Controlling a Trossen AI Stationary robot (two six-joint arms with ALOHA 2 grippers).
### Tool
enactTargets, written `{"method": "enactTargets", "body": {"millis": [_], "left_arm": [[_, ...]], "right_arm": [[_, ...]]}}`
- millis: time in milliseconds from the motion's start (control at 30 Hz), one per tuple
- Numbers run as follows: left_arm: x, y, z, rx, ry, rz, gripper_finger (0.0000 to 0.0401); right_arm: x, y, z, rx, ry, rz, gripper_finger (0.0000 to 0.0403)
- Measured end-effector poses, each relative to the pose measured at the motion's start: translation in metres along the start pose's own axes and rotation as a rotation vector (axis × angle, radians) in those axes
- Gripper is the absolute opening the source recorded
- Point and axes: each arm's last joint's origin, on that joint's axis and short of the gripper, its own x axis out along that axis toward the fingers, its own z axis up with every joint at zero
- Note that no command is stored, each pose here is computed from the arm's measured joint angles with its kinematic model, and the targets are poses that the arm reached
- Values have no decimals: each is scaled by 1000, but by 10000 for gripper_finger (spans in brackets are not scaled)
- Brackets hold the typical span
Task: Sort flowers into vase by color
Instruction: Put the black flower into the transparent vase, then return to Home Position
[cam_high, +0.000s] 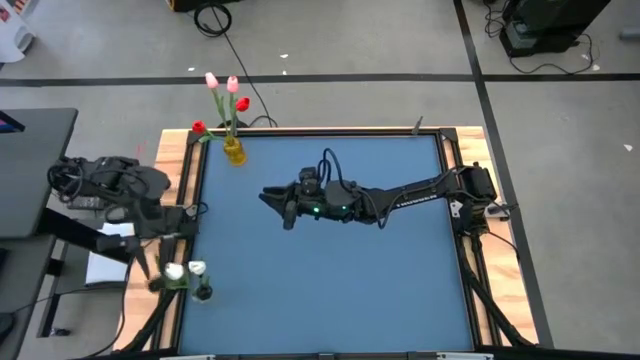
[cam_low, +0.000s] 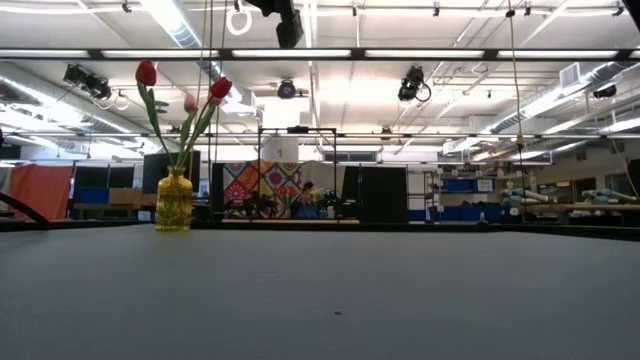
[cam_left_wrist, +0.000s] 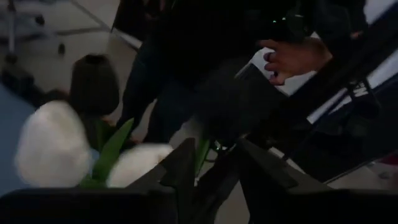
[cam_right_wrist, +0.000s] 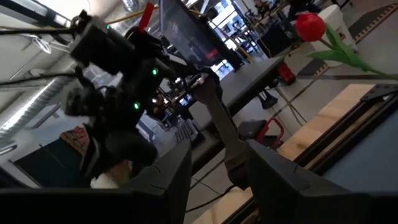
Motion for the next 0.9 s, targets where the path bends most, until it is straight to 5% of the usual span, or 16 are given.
{"method": "enactTargets", "body": {"millis": [367, 633, 900], "left_arm": [[-17, -26, 19, 209, -84, 53, 126], [-48, -48, 51, 408, -344, 700, 126], [-48, -33, 53, 323, -412, 977, 114]], "right_arm": [[-1, 2, 2, -8, 18, 18, 158], [-31, 20, 42, -199, 29, -122, 134], [-83, 39, 83, -486, 229, -127, 11]]}}
